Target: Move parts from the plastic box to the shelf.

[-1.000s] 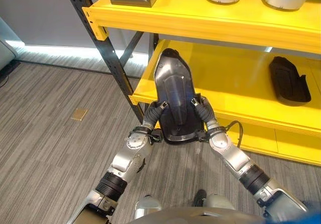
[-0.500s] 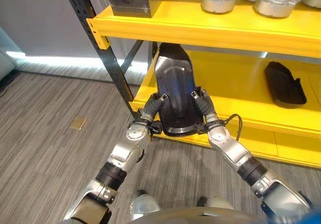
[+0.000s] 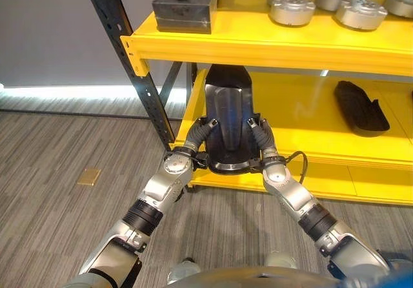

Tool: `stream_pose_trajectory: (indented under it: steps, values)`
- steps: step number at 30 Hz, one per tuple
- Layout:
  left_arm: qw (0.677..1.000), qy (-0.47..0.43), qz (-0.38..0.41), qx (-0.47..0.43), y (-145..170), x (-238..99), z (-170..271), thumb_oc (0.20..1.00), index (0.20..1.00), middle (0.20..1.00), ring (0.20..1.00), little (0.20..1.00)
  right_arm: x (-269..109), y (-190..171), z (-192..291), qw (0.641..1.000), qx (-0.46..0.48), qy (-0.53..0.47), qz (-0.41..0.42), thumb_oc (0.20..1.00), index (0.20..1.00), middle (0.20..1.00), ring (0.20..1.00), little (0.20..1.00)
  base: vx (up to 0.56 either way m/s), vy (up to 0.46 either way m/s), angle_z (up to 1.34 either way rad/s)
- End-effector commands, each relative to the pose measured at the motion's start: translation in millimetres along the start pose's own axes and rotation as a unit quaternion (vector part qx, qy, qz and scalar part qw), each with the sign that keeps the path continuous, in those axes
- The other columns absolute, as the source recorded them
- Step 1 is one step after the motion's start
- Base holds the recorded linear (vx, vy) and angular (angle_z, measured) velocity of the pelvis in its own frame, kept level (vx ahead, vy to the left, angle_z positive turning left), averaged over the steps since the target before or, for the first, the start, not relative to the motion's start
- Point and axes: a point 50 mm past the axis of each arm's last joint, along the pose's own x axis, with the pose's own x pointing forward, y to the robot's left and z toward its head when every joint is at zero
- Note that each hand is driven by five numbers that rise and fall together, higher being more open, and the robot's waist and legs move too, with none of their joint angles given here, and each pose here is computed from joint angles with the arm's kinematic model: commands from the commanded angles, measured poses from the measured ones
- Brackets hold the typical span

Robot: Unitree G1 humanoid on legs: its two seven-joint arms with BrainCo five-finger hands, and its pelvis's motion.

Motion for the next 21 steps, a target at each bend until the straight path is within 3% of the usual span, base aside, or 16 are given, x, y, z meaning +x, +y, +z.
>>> stream_pose_trajectory:
  steps: [1, 8, 21]
  values:
    - [0.992, -0.093, -0.081, -0.02, -28, -3, 37, 0.2, 0.2, 0.2, 0.2, 0.2, 27, -22, 30, 0.997, 0.056, -0.034, -0.048, 0.2, 0.2, 0.2, 0.2, 0.2, 0.19, -0.496, -0.05]
    - [0.992, -0.099, -0.06, -0.041, -34, 10, 47, 0.2, 0.2, 0.2, 0.2, 0.2, 43, -14, 46, 0.999, 0.034, -0.023, -0.027, 0.2, 0.2, 0.2, 0.2, 0.2, 0.09, -0.291, -0.09]
    - [0.993, -0.088, -0.068, -0.031, -41, 7, 37, 0.2, 0.2, 0.2, 0.2, 0.2, 40, -26, 34, 0.999, 0.0, -0.024, -0.04, 0.2, 0.2, 0.2, 0.2, 0.2, 0.07, -0.026, -0.09]
